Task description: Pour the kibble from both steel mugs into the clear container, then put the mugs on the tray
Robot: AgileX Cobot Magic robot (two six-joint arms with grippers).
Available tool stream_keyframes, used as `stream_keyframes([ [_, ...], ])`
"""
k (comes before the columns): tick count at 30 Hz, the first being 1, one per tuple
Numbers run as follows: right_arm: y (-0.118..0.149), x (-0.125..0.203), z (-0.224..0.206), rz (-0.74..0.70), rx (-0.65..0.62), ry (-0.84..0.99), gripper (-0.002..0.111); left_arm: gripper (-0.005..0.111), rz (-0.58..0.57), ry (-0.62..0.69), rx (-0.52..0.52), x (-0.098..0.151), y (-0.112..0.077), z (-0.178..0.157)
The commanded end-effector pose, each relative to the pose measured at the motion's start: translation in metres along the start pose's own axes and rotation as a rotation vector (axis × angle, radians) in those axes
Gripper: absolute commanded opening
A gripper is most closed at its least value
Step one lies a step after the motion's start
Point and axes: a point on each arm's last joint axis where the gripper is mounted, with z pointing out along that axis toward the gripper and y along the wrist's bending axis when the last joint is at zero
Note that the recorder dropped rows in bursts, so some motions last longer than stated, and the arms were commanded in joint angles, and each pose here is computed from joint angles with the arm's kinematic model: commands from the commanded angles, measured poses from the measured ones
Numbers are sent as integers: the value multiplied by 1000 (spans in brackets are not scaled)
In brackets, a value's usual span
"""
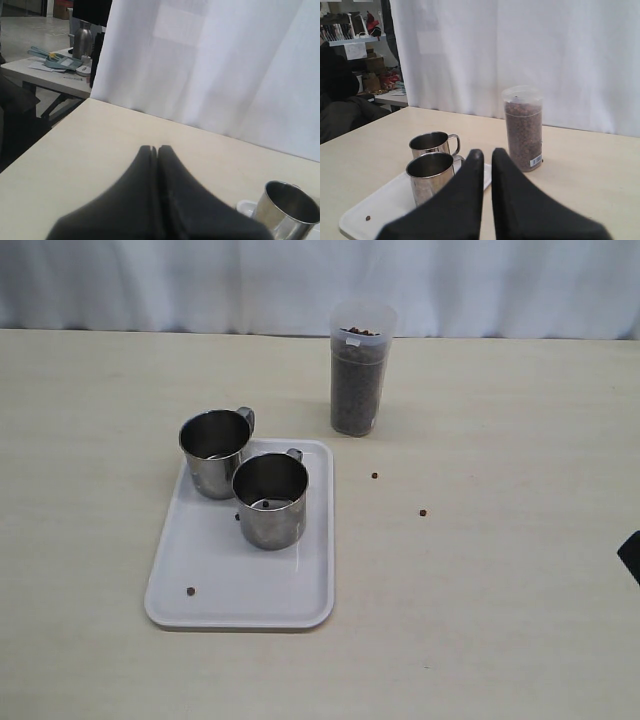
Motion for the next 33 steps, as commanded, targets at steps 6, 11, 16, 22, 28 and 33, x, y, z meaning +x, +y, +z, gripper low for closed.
stream_keyframes([
  [6, 0, 2, 0, -3, -3, 4, 5, 0, -5, -5, 9, 1, 0, 0],
  [11, 0, 2, 0, -3, -3, 4, 5, 0, 37, 18, 96, 3, -5, -3],
  [16, 0, 2, 0, -3, -3, 4, 5, 0, 42, 29, 141, 4, -7, -3],
  [22, 0, 2, 0, -3, -3, 4, 5, 0, 54, 21, 142, 3, -8, -3],
  [28, 0, 2, 0, -3, -3, 4, 5, 0, 102, 16, 135, 3, -7, -3],
  [33, 0, 2, 0, -3, -3, 4, 5, 0, 195, 8, 122, 3, -6, -3],
])
